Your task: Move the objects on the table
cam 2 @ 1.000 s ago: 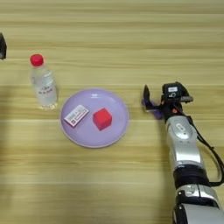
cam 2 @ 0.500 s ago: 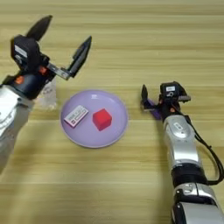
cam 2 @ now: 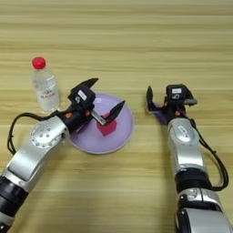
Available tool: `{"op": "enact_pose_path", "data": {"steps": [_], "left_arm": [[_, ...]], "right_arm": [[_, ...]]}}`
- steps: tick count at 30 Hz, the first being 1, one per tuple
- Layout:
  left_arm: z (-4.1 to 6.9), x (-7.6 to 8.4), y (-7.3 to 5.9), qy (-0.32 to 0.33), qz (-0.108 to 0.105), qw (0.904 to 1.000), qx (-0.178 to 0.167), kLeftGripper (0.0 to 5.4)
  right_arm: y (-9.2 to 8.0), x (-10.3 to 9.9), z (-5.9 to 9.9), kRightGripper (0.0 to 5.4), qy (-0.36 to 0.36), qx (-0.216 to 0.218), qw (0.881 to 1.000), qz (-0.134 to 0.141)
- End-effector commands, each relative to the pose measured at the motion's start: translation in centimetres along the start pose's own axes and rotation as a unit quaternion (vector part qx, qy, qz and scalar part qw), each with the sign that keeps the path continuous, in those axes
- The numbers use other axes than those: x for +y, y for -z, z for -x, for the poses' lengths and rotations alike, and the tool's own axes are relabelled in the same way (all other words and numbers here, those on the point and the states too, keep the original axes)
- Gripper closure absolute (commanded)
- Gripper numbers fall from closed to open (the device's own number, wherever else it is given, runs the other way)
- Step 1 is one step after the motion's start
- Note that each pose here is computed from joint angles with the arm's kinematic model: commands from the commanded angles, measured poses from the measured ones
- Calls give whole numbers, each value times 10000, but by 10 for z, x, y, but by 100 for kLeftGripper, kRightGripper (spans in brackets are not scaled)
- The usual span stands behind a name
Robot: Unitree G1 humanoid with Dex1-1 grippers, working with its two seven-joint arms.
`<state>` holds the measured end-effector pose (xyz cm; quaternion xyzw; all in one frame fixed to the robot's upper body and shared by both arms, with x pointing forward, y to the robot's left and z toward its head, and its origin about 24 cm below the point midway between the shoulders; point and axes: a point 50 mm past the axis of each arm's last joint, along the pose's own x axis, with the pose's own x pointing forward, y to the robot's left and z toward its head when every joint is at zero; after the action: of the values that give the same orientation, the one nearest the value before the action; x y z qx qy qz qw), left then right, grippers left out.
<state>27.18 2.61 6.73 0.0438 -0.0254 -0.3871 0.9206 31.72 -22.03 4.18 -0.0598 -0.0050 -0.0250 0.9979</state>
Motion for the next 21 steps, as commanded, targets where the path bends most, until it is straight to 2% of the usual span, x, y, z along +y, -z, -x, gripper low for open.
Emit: {"op": "enact_pose_path", "data": {"steps": [1, 10, 21], "left_arm": [[-3, 0, 23, 30, -55, 9994, 348, 0], [0, -7, 49, 185, -93, 9968, 768, 0], [3, -16, 53, 374, -99, 9963, 767, 0]], "right_arm": [[-2, 3, -2, 3, -31, 9, 10000, -4], [-2, 4, -2, 3, -62, 13, 10000, 18], [-2, 6, -2, 3, -83, 22, 10000, 20]]}}
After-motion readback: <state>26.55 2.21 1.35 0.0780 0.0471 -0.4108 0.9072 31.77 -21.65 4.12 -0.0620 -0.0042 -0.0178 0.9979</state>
